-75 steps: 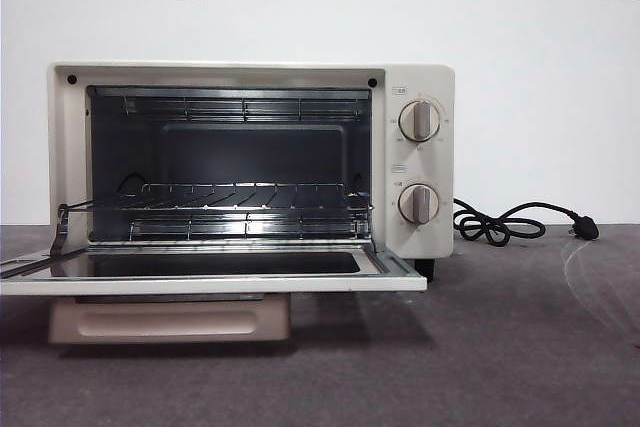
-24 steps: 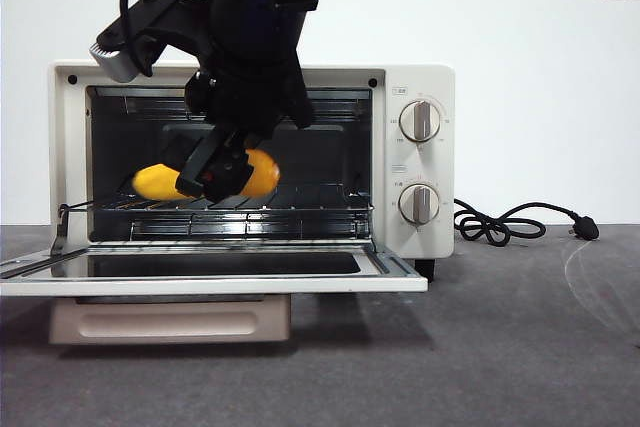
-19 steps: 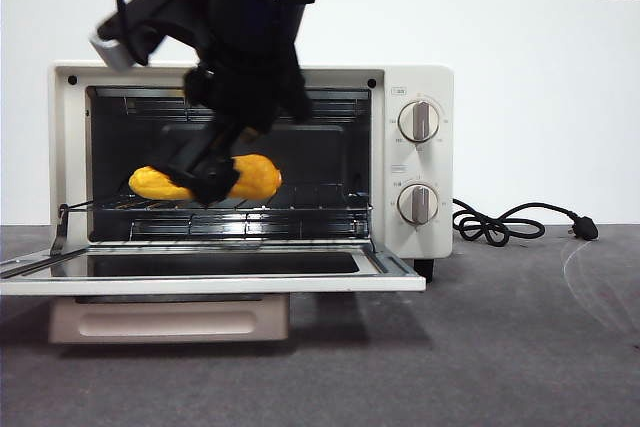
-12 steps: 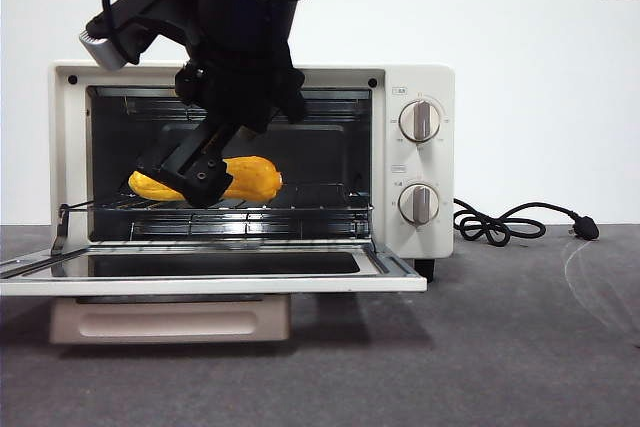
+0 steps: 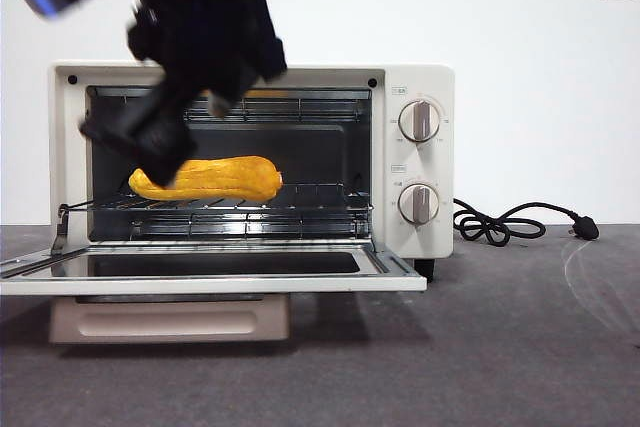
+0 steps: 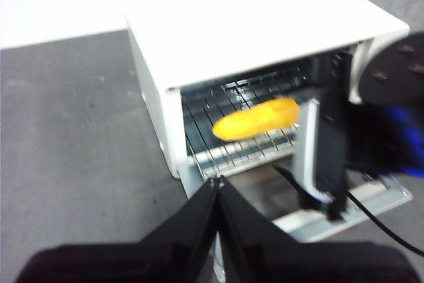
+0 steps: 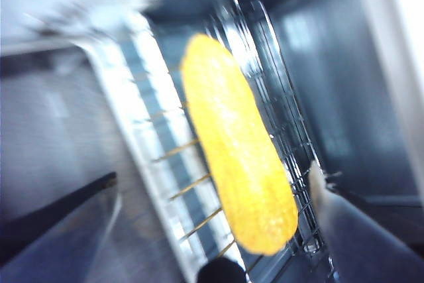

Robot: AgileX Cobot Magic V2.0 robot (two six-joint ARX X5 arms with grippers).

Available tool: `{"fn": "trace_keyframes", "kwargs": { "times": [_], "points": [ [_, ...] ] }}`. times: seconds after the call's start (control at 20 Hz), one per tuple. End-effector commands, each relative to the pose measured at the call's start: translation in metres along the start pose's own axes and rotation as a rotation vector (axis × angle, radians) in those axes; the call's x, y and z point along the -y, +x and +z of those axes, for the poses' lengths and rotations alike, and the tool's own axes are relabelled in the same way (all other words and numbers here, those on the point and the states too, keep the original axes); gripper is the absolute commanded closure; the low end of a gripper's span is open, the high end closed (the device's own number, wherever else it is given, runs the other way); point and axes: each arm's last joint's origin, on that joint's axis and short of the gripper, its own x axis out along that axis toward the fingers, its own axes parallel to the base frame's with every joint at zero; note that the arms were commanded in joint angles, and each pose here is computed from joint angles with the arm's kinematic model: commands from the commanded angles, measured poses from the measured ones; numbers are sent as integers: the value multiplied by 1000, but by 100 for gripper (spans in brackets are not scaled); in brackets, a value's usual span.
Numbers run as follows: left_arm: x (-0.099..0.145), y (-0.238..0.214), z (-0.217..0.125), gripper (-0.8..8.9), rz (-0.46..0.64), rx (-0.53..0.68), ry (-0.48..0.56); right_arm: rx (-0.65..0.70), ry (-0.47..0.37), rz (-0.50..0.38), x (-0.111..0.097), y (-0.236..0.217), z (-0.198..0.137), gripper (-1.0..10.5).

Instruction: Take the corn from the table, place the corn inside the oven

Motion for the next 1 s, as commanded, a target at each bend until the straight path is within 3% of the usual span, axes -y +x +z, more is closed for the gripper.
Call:
{"fn": "trace_keyframes", "kwargs": {
  "times": [0.05, 0.3, 0.55, 0.8, 1.0],
  "points": [
    [1, 3, 4, 820, 15, 36, 45, 21, 42, 9, 0, -20, 5, 552],
    [7, 16, 13, 820, 15, 45, 98, 38, 74, 81, 1, -62, 8, 669],
    [20, 45, 23, 820, 13, -19, 174, 49, 64, 211, 6, -110, 1, 971],
    [34, 81, 25, 821, 9, -131, 254, 48, 122, 264, 20, -152, -12, 959],
    [44, 110, 22, 822, -156, -248, 269, 59, 199, 361, 36, -177, -27, 959]
  ]
}}
